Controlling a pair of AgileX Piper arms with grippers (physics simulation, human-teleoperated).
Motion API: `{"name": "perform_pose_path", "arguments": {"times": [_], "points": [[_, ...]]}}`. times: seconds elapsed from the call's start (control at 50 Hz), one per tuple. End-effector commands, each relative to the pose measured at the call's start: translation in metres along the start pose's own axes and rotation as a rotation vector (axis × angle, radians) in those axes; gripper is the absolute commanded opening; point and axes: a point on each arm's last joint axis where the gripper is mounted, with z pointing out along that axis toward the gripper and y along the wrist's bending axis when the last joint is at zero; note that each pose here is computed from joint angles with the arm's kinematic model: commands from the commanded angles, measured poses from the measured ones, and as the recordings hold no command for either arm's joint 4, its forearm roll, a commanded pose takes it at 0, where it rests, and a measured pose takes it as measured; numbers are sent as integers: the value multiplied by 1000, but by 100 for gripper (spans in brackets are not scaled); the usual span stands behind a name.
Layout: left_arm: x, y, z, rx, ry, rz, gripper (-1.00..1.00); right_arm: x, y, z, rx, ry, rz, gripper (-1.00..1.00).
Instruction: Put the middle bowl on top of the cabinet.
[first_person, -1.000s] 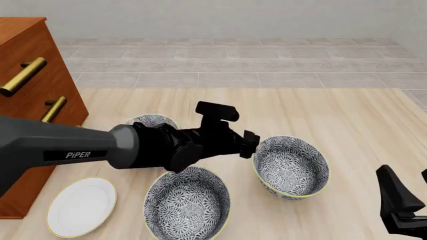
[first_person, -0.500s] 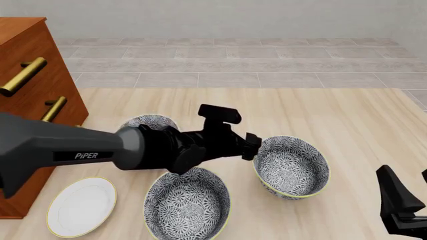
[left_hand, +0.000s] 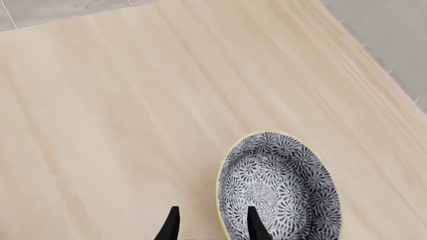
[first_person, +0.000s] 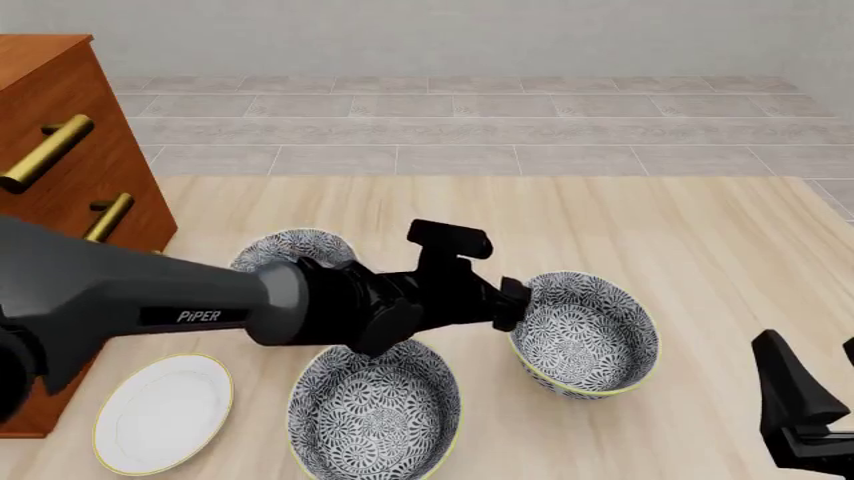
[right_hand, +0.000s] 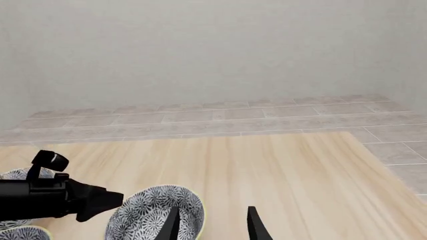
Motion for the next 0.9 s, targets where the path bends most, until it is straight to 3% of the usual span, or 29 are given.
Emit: {"name": "perform_pose_path", "arguments": {"times": [0.02, 0.6, 0.9], "points": [[8, -2, 7, 2, 21, 5, 100, 0, 0, 0, -1, 1, -1, 100], [20, -16, 22, 18, 74, 41, 100, 0, 0, -1, -2, -1, 3, 100], [24, -10, 27, 6, 87, 36, 100, 0, 0, 0, 0, -2, 5, 100]]}}
